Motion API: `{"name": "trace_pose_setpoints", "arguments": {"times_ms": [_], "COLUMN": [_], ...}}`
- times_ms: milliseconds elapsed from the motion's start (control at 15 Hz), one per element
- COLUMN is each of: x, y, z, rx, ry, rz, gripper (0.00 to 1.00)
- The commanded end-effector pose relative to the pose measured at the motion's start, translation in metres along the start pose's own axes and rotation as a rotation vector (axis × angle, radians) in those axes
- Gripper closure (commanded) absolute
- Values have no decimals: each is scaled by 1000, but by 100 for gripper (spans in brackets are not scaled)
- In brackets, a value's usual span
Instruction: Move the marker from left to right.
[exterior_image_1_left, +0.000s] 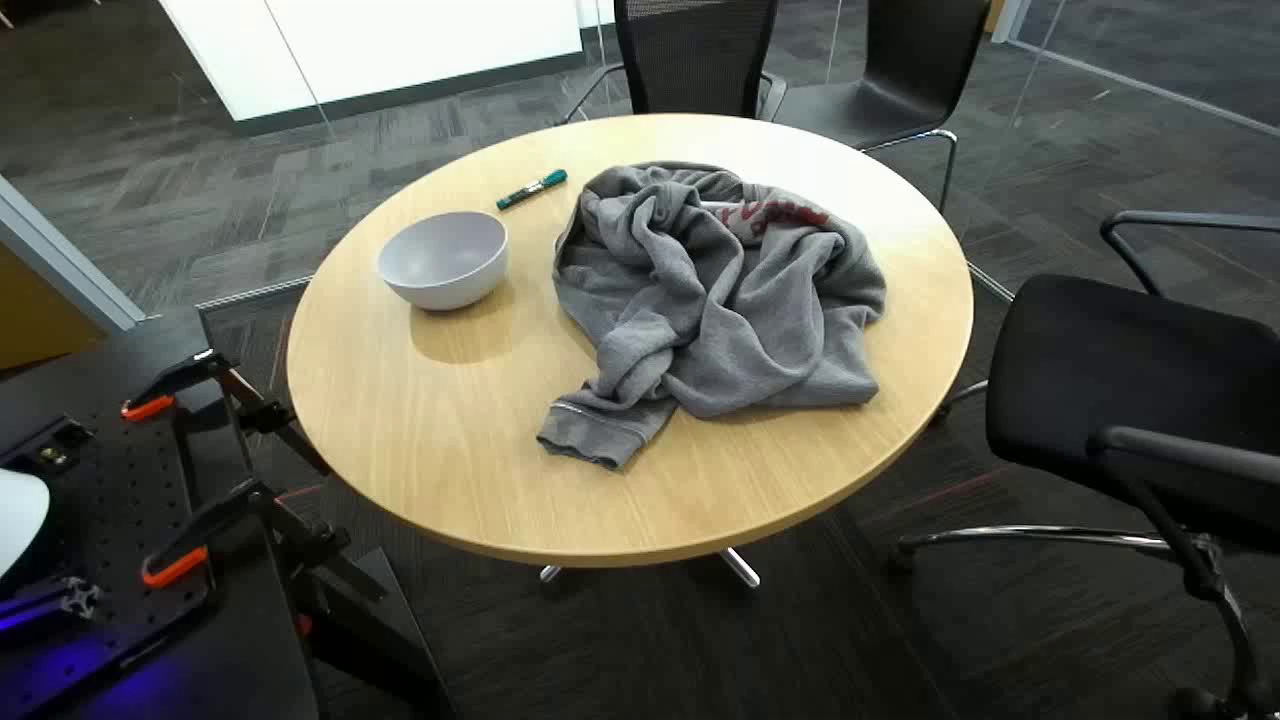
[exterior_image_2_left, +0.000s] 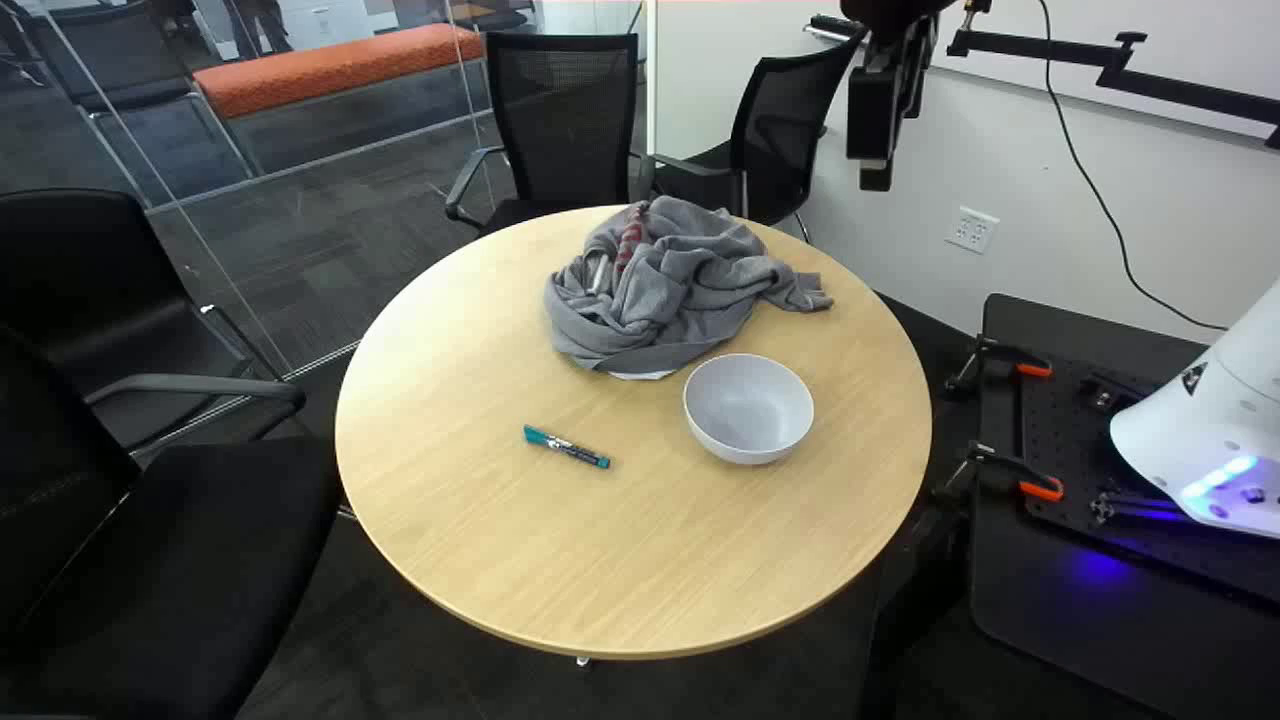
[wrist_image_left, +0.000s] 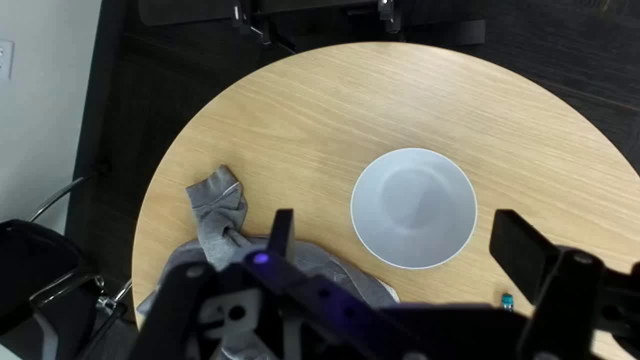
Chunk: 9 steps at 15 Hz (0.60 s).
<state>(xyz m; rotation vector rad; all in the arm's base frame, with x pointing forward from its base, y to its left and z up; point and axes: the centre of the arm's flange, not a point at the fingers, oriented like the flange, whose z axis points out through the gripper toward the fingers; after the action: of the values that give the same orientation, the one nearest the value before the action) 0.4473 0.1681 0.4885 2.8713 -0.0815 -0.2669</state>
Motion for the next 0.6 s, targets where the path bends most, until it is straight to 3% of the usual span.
{"name": "trace_pose_setpoints", "arguments": {"times_ms": [0,333,533], "x": [0,0,10], "y": [0,0,-3], "z": [0,0,-1], "rx": [0,0,21], "ry": [0,0,47], "rz": [0,0,-14], "gripper": [0,0,0]}}
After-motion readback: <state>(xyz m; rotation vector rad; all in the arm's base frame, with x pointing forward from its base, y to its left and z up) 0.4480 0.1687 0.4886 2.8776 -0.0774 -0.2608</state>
